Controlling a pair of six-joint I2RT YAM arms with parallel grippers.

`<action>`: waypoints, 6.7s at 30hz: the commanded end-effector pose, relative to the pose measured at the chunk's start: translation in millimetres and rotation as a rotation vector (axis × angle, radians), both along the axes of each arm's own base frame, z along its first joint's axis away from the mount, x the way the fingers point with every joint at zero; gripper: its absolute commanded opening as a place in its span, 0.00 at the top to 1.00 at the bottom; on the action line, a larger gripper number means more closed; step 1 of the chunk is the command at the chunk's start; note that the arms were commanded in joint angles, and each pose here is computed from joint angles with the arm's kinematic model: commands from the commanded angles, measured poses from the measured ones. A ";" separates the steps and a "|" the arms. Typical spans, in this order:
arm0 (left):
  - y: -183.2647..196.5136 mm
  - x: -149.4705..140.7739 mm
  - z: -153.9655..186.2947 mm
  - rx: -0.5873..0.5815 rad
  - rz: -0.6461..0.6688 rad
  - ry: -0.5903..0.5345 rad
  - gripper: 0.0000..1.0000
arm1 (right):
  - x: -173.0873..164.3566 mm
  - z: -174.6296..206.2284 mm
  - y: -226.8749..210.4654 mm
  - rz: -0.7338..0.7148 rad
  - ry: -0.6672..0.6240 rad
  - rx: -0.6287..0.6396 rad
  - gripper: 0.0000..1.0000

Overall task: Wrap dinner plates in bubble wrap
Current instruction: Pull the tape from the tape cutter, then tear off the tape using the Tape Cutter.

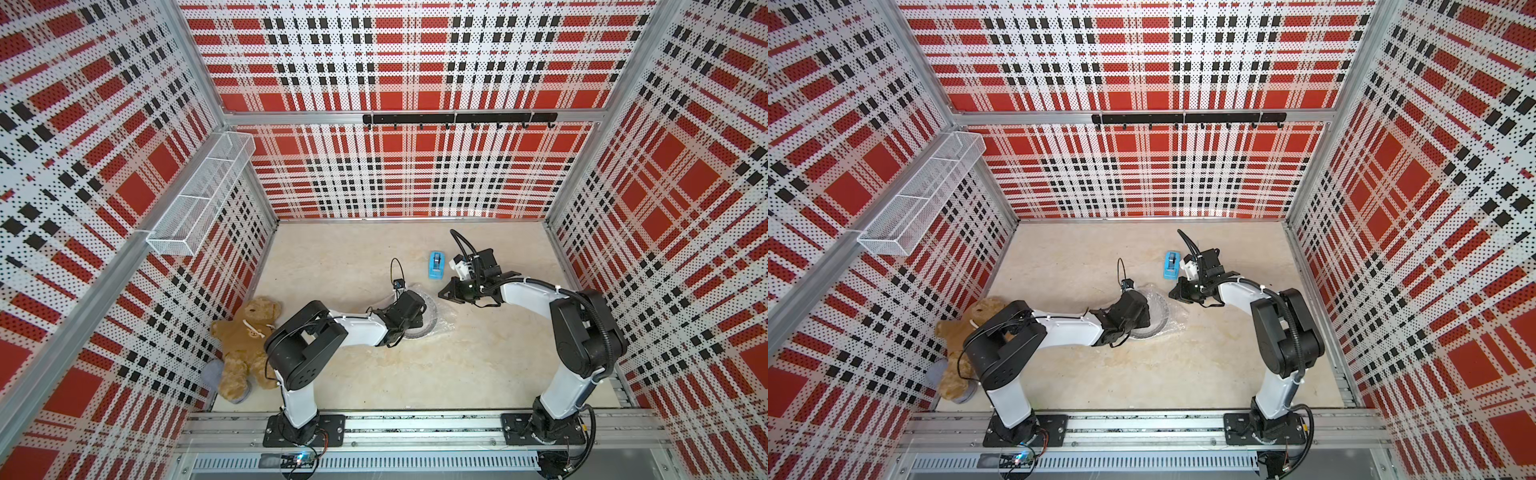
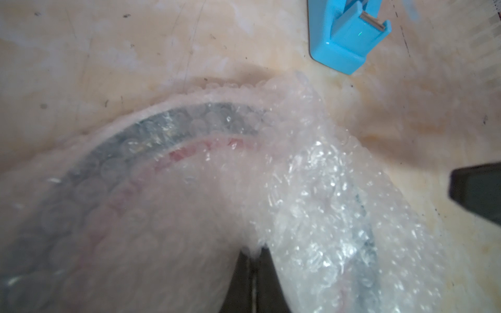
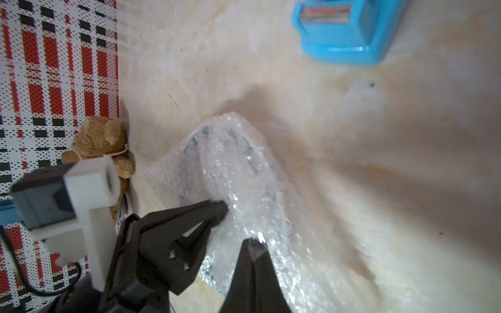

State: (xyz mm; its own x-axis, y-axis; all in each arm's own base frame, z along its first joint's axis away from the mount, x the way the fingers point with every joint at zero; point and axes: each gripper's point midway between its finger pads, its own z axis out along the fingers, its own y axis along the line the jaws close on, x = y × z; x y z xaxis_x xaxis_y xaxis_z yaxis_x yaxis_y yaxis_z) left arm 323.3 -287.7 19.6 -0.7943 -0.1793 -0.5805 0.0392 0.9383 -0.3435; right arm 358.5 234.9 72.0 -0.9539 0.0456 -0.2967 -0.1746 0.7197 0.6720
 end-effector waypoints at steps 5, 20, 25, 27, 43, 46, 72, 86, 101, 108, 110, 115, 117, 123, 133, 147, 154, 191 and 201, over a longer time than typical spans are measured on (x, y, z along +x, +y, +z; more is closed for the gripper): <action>39.9 -74.8 -84.0 0.206 -0.087 0.330 1.00 | -10.4 -31.9 -0.2 0.043 0.037 -0.013 1.00; 39.9 -74.8 -84.7 0.207 -0.088 0.330 1.00 | -0.4 -25.3 -2.5 0.014 -0.018 -0.025 0.79; 39.8 -74.9 -84.6 0.206 -0.090 0.329 1.00 | -9.9 -27.8 -14.5 0.000 -0.004 -0.088 0.43; 40.2 -75.3 -84.8 0.205 -0.089 0.329 1.00 | -15.0 -30.8 -17.6 -0.008 0.014 -0.097 0.33; 39.5 -75.4 -86.0 0.198 -0.098 0.329 1.00 | -45.1 -22.7 -31.0 -0.105 0.127 -0.096 0.13; 39.6 -75.7 -85.6 0.196 -0.097 0.329 1.00 | -29.6 6.0 -38.5 -0.171 0.024 -0.102 0.13; 41.2 -75.6 -87.8 0.186 -0.094 0.337 1.00 | 106.9 -2.3 -5.2 -0.202 -0.341 -0.002 0.49; 41.3 -75.4 -87.6 0.188 -0.094 0.337 1.00 | 101.6 -25.2 -1.2 -0.202 -0.286 0.026 0.53; 42.9 -75.4 -86.9 0.189 -0.087 0.334 1.00 | 105.7 -30.1 1.9 -0.206 -0.313 0.064 0.55; 43.4 -75.5 -87.2 0.191 -0.086 0.334 1.00 | 108.2 -23.2 0.8 -0.229 -0.366 0.100 0.59; 43.8 -75.9 -87.5 0.192 -0.085 0.335 1.00 | 107.8 -23.4 -0.3 -0.227 -0.382 0.099 0.60; 43.5 -75.8 -87.3 0.190 -0.085 0.335 1.00 | 111.2 -20.5 -0.2 -0.221 -0.407 0.122 0.62; 43.2 -75.4 -86.9 0.189 -0.084 0.333 1.00 | 111.7 -19.7 0.0 -0.218 -0.416 0.122 0.62; 43.4 -76.0 -87.5 0.190 -0.087 0.335 1.00 | 112.8 -21.8 -4.8 -0.225 -0.412 0.117 0.65; 43.2 -75.5 -87.1 0.189 -0.085 0.334 1.00 | 108.8 -26.1 -9.6 -0.238 -0.395 0.112 0.70; 43.2 -76.0 -87.7 0.189 -0.087 0.336 1.00 | 105.7 -26.0 -11.8 -0.236 -0.391 0.128 0.74; 43.1 -75.9 -87.8 0.189 -0.087 0.336 1.00 | 107.0 -23.7 -11.7 -0.230 -0.396 0.130 0.80; 42.5 -75.9 -88.2 0.190 -0.089 0.338 1.00 | 81.5 -39.5 -20.9 -0.240 -0.134 0.023 1.00; 42.9 -75.9 -85.7 0.189 -0.085 0.329 1.00 | 76.8 77.9 -31.2 -0.222 -0.470 0.051 1.00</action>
State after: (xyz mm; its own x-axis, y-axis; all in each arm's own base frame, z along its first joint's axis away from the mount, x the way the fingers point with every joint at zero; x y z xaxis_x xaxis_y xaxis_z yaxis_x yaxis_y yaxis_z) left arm 324.3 -291.7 19.6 -0.7908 -0.1850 -0.5835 0.0586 0.9260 -0.3729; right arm 435.9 212.0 115.3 -0.7636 0.2612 -0.5905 -0.2490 0.7246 0.6426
